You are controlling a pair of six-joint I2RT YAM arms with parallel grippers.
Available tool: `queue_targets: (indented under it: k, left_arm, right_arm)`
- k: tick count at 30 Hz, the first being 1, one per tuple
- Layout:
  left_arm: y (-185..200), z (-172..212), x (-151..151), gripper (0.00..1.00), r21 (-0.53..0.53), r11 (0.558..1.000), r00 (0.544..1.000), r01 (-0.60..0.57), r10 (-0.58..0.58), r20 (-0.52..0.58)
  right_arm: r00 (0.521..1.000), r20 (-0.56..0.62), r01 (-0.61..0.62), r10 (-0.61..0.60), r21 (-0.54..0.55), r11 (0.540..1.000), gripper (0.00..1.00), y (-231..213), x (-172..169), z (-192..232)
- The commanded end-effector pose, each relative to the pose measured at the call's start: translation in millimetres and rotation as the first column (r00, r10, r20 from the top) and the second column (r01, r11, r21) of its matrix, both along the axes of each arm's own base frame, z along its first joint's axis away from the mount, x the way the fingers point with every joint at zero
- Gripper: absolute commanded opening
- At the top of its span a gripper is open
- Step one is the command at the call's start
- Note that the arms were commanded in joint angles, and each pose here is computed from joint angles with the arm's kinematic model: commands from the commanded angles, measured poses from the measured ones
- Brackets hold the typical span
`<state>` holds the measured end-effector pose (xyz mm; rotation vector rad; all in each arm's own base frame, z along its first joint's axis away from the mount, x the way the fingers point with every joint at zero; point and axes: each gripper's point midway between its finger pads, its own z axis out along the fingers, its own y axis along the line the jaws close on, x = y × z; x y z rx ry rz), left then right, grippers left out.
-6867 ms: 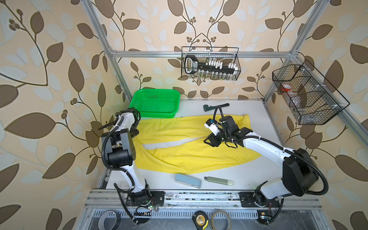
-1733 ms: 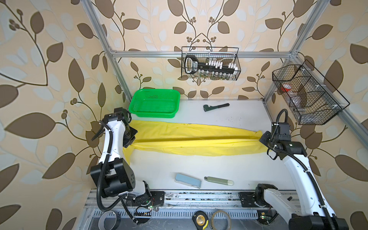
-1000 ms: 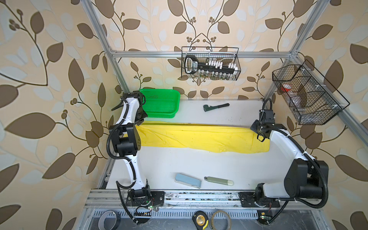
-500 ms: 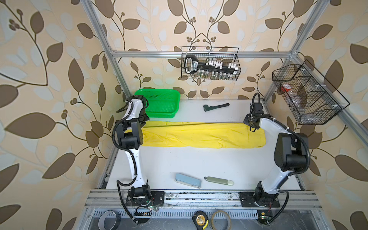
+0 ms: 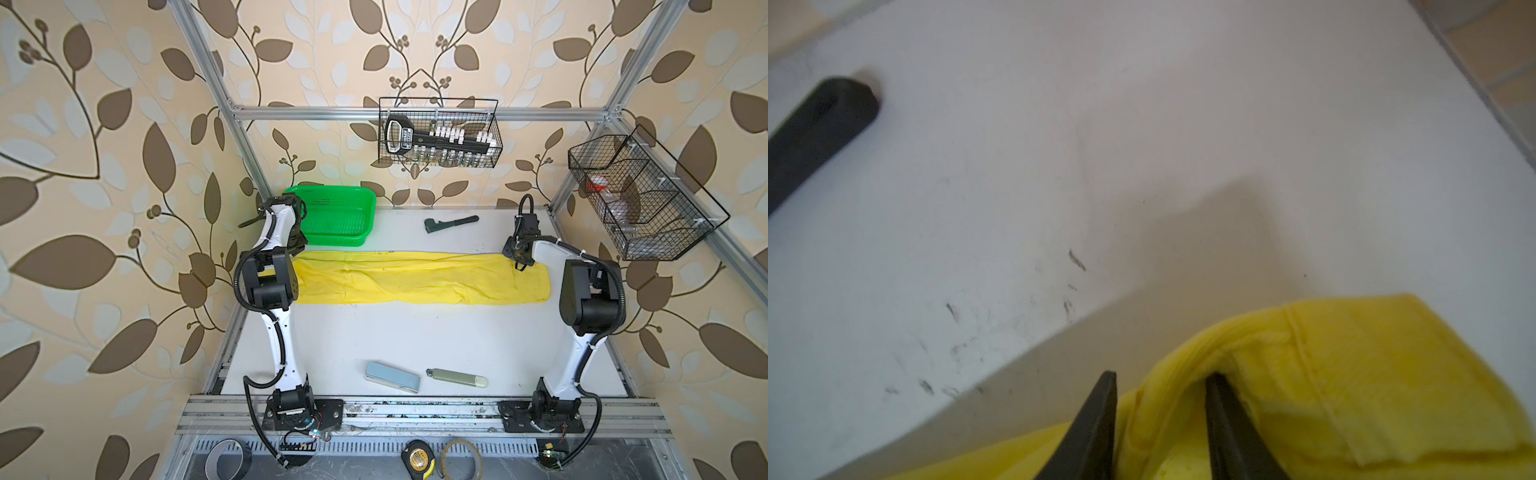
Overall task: Fold and stack the trousers
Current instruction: 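Lay the folded strip along the far edge and open both grippers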
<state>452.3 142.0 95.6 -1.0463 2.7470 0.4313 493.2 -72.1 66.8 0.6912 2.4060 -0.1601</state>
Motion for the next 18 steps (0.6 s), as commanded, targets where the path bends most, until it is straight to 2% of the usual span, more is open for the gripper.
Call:
queue_targets:
  k: [1, 4, 6, 13, 18]
  left_arm:
    - [8.7, 45.5, 4.0, 0.54, 0.046, 0.999, 0.995, -0.01, 0.005, 0.103]
    - [8.5, 64.0, -2.3, 0.58, 0.055, 0.998, 0.992, -0.008, 0.001, 0.125]
    - [1.9, 73.3, -8.9, 0.6, 0.027, 1.0, 0.991, -0.003, -0.001, 0.137]
    - [-29.5, 66.3, -54.8, 0.62, -0.084, 0.996, 0.997, 0.014, -0.008, 0.078]
    - [-59.8, 34.1, -77.0, 0.62, -0.175, 0.984, 0.998, 0.031, -0.02, 0.067]
  right_arm:
    - [0.995, 0.093, -0.047, 0.047, 0.001, 0.999, 0.48, 3.9, 17.5, 36.7]
    - [0.989, 0.105, -0.104, 0.101, 0.031, 0.994, 0.6, 15.7, 13.7, 54.4]
    - [0.982, 0.115, -0.156, 0.148, 0.066, 0.986, 0.64, 28.0, 8.3, 62.6]
    - [0.955, 0.085, -0.295, 0.284, 0.191, 0.936, 0.65, 78.2, -34.9, 62.2]
    - [0.912, 0.049, -0.407, 0.408, 0.239, 0.881, 0.64, 127.8, -80.5, 28.7]
